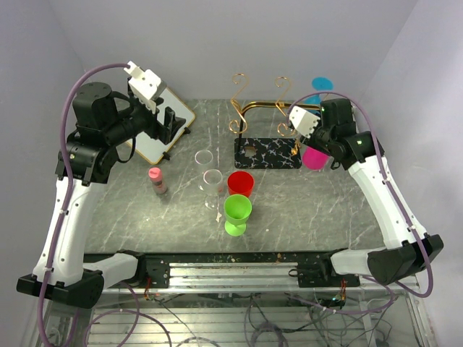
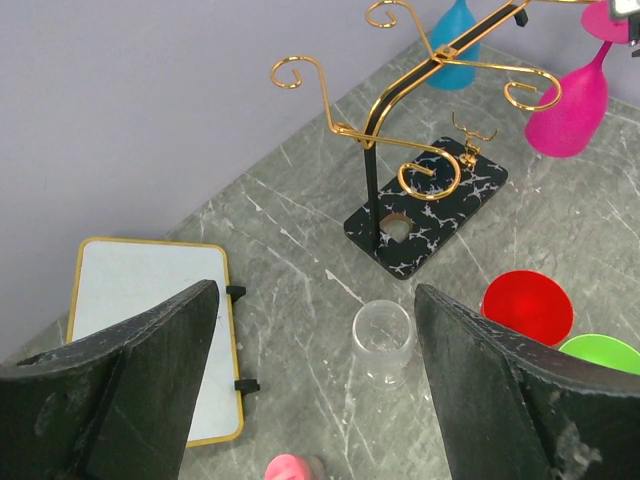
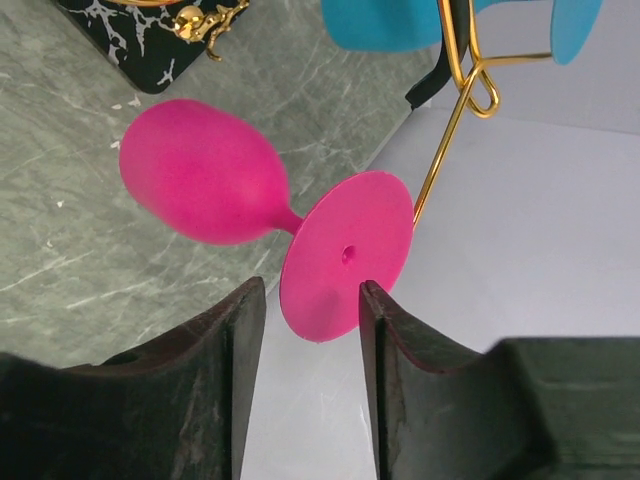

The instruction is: Place the wine glass upside down on the wine glass rack

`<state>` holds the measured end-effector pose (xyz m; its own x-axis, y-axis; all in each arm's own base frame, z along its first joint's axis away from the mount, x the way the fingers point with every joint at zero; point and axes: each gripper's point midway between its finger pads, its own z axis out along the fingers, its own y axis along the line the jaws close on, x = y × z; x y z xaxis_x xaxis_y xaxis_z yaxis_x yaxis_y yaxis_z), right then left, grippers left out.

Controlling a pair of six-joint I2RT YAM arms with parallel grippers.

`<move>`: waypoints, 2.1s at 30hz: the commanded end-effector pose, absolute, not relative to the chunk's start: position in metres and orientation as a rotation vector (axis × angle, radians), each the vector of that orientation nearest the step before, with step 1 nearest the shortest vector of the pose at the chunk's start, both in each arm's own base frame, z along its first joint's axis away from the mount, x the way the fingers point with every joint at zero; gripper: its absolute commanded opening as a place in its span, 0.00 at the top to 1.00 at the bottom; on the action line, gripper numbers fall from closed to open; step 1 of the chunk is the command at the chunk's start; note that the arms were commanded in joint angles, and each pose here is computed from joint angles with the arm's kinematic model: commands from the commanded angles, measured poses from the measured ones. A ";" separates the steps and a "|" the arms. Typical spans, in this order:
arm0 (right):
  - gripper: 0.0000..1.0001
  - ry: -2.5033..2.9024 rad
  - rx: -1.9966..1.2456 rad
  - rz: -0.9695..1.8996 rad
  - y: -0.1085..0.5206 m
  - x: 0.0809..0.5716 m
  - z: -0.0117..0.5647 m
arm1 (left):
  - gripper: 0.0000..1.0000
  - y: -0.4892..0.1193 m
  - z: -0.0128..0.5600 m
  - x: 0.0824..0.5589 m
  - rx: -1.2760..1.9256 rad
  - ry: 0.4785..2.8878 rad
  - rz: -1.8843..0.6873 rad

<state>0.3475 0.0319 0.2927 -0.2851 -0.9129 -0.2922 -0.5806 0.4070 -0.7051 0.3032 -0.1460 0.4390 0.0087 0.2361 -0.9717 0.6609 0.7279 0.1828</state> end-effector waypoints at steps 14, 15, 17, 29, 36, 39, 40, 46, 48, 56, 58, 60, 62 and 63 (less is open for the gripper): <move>0.33 1.885 -1.260 -0.395 0.064 0.333 0.327 | 0.10 -0.145 0.420 0.306 0.786 1.584 -0.373; 0.31 1.880 -1.258 -0.387 0.064 0.332 0.329 | 0.10 -0.145 0.417 0.307 0.789 1.591 -0.372; 0.28 1.865 -1.256 -0.361 0.068 0.330 0.333 | 0.10 -0.145 0.411 0.309 0.793 1.599 -0.371; 0.22 1.736 -1.188 -0.184 0.085 0.318 0.375 | 0.04 -0.172 0.342 0.309 0.914 1.714 -0.493; 0.22 1.737 -1.168 -0.123 0.086 0.321 0.375 | 0.09 -0.215 0.301 0.259 1.211 1.697 -0.702; 0.22 1.756 -1.154 -0.115 0.082 0.325 0.372 | 0.12 -0.226 0.288 0.237 1.362 1.666 -0.726; 0.22 1.761 -1.148 -0.112 0.081 0.326 0.372 | 0.14 -0.230 0.284 0.232 1.405 1.660 -0.721; 0.22 1.768 -1.108 -0.090 0.070 0.327 0.375 | 0.23 -0.249 0.253 0.205 1.626 1.634 -0.724; 0.22 1.774 -1.093 -0.100 0.065 0.326 0.377 | 0.27 -0.255 0.243 0.196 1.711 1.604 -0.707; 0.20 1.798 -1.056 -0.104 0.049 0.323 0.372 | 0.33 -0.268 0.209 0.158 1.995 1.488 -0.713; 0.20 1.801 -1.049 -0.107 0.047 0.323 0.372 | 0.36 -0.270 0.202 0.151 2.045 1.470 -0.709; 0.19 1.803 -1.046 -0.108 0.045 0.323 0.371 | 0.38 -0.272 0.198 0.147 2.089 1.454 -0.698; 0.19 1.806 -1.045 -0.104 0.045 0.324 0.370 | 0.40 -0.276 0.194 0.143 2.130 1.437 -0.690; 0.19 1.809 -1.045 -0.103 0.045 0.324 0.369 | 0.41 -0.279 0.192 0.141 2.151 1.427 -0.686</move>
